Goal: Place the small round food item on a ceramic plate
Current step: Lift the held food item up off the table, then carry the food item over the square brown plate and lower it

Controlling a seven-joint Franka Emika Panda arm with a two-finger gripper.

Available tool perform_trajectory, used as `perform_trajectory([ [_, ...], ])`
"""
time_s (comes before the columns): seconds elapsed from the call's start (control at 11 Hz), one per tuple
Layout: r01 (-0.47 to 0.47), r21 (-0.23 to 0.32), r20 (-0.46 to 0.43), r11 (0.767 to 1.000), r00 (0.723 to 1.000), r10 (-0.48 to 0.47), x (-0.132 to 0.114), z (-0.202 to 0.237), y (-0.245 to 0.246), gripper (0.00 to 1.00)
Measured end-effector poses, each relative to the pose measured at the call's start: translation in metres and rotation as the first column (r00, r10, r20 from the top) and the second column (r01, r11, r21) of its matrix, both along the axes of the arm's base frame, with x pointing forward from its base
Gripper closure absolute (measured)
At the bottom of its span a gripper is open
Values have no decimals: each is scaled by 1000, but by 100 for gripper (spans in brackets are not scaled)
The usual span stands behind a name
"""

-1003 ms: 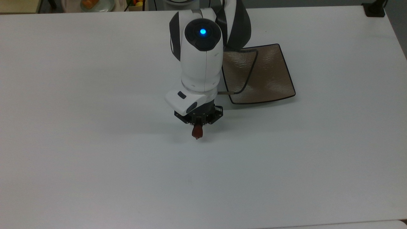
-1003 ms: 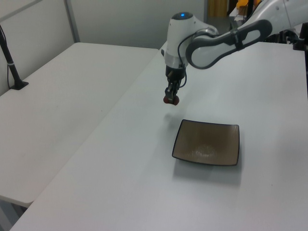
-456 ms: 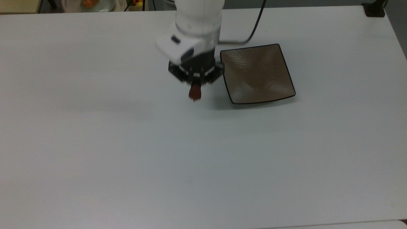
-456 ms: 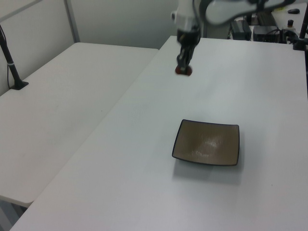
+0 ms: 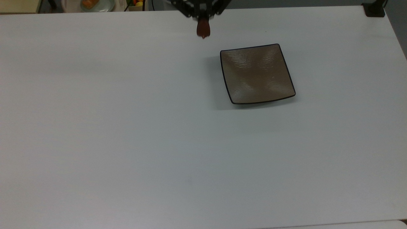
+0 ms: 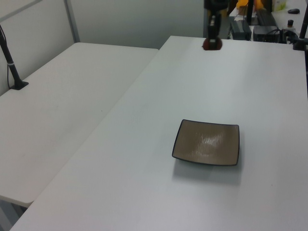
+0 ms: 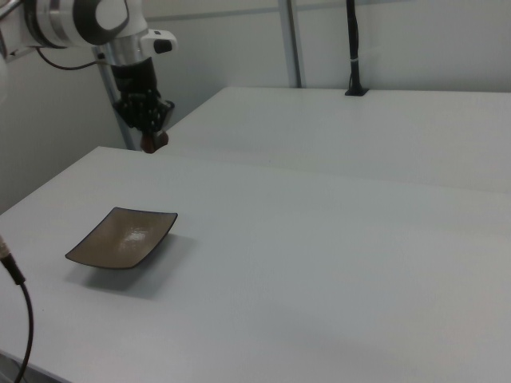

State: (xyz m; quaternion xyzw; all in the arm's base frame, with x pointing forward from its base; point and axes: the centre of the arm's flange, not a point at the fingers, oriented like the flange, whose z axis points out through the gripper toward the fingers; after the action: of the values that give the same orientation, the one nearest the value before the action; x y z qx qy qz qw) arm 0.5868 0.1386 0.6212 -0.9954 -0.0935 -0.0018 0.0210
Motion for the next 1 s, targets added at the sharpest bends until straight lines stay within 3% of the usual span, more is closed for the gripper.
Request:
perform_trajectory([
  [0.46, -114, -10, -122, 993, 986, 112, -59, -31, 36, 88],
  [0.73, -132, 52, -161, 990, 977, 139, -68, -67, 59, 88],
  [1.0, -131, 59, -146, 990, 980, 138, -73, -121, 92, 88],
])
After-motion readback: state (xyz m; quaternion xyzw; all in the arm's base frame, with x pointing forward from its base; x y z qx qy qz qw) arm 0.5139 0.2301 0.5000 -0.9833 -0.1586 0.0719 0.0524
